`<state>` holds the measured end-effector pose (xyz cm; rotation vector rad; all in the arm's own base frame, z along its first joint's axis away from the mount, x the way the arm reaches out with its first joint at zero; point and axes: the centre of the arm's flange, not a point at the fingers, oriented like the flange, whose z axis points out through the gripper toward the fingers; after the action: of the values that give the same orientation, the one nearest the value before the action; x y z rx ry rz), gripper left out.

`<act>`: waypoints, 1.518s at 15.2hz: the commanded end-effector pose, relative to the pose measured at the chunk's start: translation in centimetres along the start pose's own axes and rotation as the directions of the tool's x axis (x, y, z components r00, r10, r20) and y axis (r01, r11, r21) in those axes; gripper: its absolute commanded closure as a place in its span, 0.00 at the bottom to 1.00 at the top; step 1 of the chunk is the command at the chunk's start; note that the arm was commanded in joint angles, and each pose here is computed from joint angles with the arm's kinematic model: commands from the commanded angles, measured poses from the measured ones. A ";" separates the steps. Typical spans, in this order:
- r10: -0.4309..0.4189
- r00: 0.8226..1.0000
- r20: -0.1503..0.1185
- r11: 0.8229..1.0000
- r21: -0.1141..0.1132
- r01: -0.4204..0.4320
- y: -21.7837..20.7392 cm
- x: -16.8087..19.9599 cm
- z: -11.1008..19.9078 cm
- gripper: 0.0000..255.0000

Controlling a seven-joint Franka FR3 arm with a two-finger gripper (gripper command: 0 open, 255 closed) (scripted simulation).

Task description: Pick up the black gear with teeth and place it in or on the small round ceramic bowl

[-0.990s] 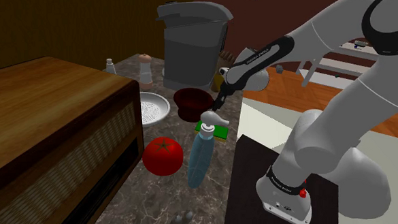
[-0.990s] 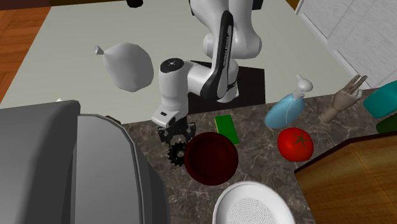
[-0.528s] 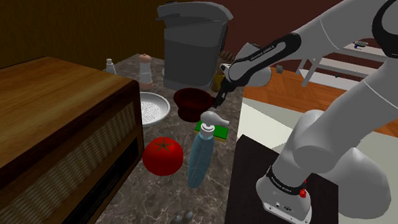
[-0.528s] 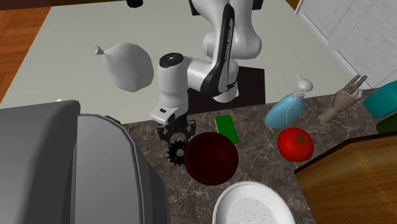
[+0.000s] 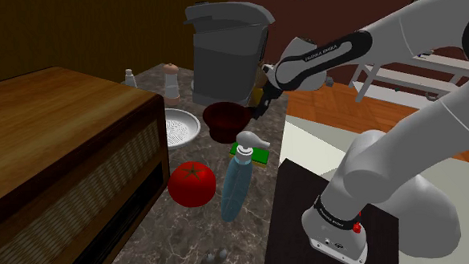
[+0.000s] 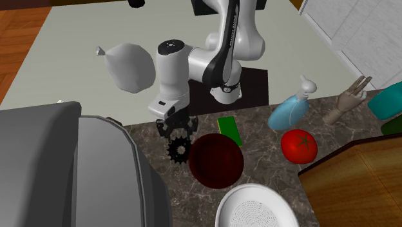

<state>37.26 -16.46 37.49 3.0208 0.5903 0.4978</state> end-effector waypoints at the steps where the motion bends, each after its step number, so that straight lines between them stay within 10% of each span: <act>1: 0.000 1.000 0.000 1.000 0.000 0.000 0.1 0.4 -0.9 1.00; 23: 0.000 1.000 0.000 1.000 0.000 0.000 -3.7 5.9 -9.6 1.00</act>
<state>37.64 -12.65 47.90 3.0202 0.5922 0.4974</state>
